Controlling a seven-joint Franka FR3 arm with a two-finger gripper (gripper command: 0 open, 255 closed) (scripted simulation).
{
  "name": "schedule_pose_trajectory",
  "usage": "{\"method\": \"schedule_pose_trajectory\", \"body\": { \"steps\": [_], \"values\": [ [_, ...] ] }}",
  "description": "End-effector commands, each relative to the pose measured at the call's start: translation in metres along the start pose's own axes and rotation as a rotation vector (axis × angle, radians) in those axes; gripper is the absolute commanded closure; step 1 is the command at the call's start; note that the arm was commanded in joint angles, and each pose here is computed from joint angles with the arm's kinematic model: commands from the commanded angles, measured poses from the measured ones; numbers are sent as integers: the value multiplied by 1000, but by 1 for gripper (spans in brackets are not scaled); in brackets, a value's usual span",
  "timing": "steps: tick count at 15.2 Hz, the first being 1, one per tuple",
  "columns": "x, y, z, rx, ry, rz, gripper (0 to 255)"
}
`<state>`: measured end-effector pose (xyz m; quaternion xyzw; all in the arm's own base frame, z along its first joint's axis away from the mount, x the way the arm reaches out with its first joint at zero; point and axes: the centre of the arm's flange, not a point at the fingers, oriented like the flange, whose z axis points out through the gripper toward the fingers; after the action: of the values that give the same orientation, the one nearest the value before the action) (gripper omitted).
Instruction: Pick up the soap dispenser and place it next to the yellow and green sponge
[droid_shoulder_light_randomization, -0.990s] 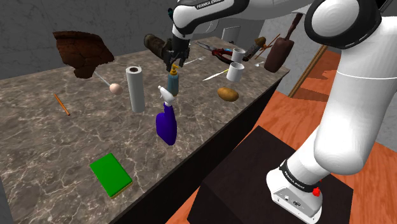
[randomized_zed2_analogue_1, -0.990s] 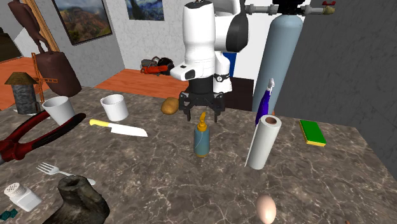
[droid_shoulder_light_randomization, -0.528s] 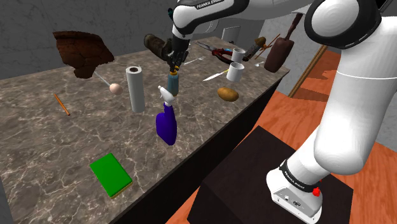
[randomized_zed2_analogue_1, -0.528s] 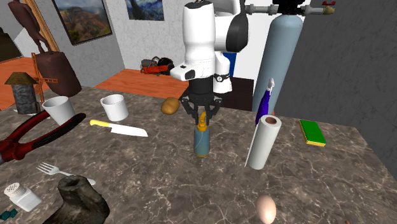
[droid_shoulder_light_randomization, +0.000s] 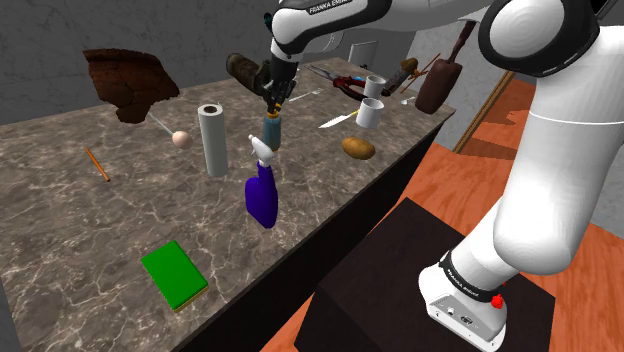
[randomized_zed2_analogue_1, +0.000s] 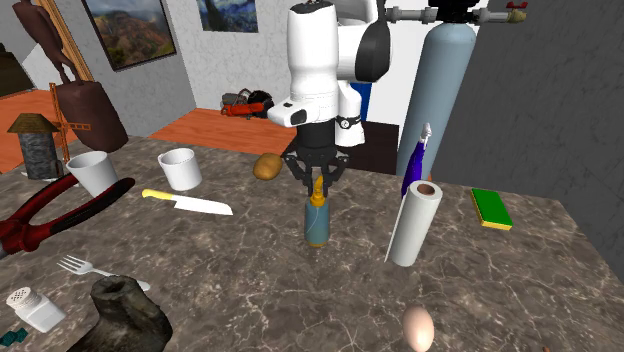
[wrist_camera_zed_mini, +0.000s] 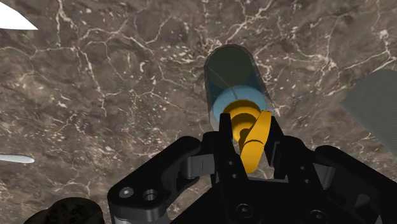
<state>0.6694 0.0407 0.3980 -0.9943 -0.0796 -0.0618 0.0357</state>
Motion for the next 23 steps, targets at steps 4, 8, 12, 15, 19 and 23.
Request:
{"method": "schedule_pose_trajectory", "body": {
  "steps": [4, 8, 12, 15, 19, 23],
  "values": [
    [3, -1, -21, 0, 0, 0, 255],
    [5, -3, -42, 0, 0, 0, 255],
    [8, -4, -62, 0, 0, 0, 255],
    [10, -5, -78, 0, 0, 0, 255],
    [13, -6, -99, 0, 0, 0, 255],
    [16, -7, -120, 0, 0, 0, 255]
  ]
}}
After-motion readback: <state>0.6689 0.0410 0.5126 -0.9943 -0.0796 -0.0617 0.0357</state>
